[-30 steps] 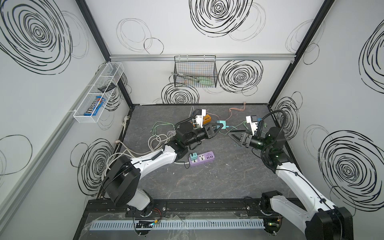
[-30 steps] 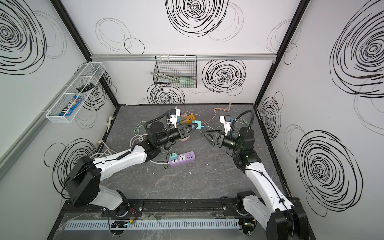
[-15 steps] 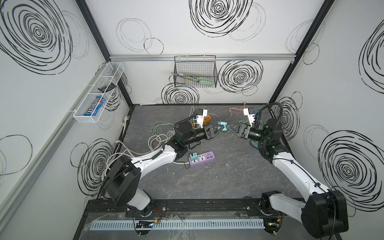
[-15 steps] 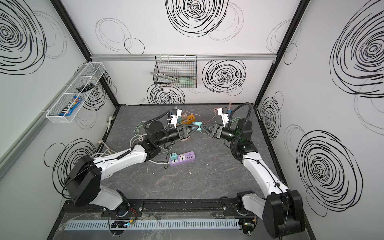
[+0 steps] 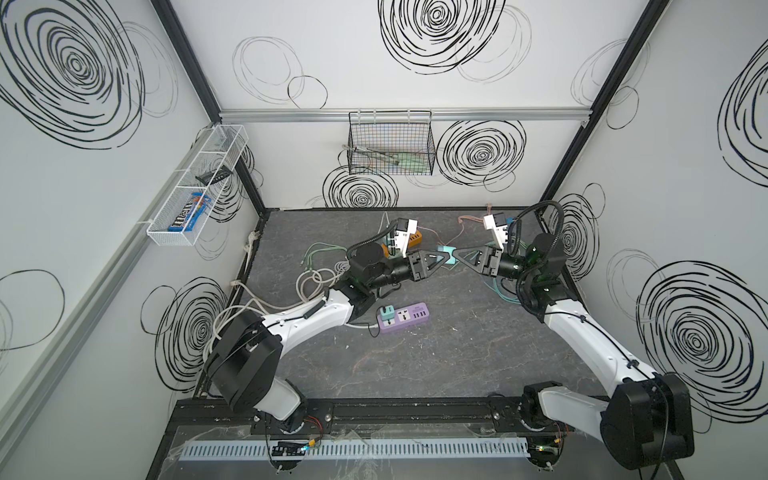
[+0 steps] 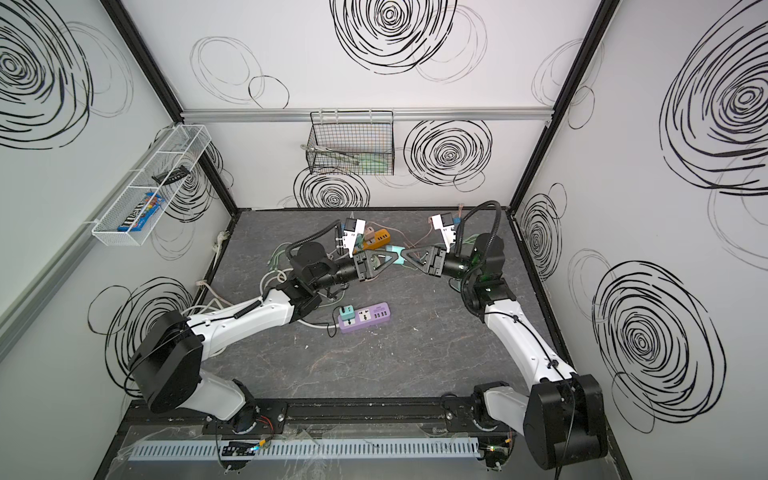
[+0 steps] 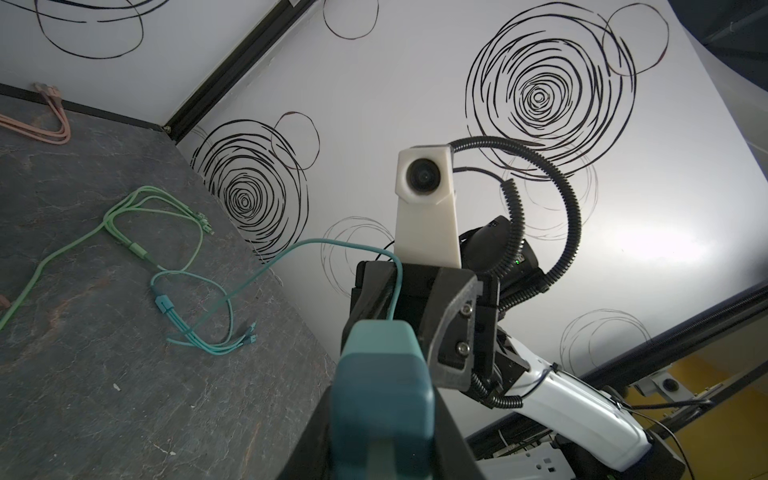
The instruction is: Insert the plug
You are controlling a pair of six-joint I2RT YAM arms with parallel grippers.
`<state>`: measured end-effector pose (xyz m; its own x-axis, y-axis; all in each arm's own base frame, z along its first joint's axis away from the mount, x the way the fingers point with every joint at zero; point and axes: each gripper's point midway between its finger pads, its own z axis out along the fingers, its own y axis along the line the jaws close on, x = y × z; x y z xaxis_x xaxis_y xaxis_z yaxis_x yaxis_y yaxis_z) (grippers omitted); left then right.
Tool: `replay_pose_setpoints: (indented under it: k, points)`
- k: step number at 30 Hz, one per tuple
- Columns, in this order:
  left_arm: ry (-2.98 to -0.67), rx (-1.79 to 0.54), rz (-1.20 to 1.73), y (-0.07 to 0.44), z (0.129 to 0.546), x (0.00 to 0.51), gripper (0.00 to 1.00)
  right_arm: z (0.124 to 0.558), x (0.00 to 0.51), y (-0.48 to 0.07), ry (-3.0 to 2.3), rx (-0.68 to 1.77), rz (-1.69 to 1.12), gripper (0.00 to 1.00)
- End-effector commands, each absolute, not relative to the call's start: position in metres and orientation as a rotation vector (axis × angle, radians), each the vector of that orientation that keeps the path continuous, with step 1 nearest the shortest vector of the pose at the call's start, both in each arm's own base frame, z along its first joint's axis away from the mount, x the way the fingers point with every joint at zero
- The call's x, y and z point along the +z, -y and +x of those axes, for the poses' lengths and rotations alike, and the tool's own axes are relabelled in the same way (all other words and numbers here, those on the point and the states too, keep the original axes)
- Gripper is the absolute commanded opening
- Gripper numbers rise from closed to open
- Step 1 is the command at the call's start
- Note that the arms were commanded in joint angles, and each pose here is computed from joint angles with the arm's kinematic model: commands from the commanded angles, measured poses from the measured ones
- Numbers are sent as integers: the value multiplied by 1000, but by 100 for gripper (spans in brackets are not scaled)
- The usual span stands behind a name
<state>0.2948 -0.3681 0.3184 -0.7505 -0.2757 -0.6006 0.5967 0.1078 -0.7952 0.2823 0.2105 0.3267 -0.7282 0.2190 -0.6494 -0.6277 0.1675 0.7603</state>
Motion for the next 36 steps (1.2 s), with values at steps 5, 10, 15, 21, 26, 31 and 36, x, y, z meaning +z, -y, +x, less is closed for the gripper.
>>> replay_pose_setpoints:
  k: [5, 10, 15, 21, 26, 31, 36]
  points:
    - [-1723, -1698, 348, 377, 297, 323, 0, 262, 339, -226, -1747, 1657, -567, 41]
    - [-1724, -1680, 351, 379, 299, 323, 0, 263, 332, -227, -1768, 1634, -565, 37]
    - [-1747, -1631, 327, 378, 304, 319, 2, 268, 331, -222, -1762, 1578, -531, 16]
    - [-1733, -1601, 319, 366, 308, 321, 44, 279, 327, -208, -1765, 1518, -469, 8]
    - [-1752, -1443, 241, 333, 325, 310, 75, 290, 314, -199, -1767, 1342, -492, 5]
    - [-1810, -1187, 206, 295, 338, 295, 89, 296, 300, -197, -1721, 1194, -569, 0]
    - [-1839, -923, 178, 253, 345, 286, 96, 308, 287, -197, -1724, 1027, -616, 0]
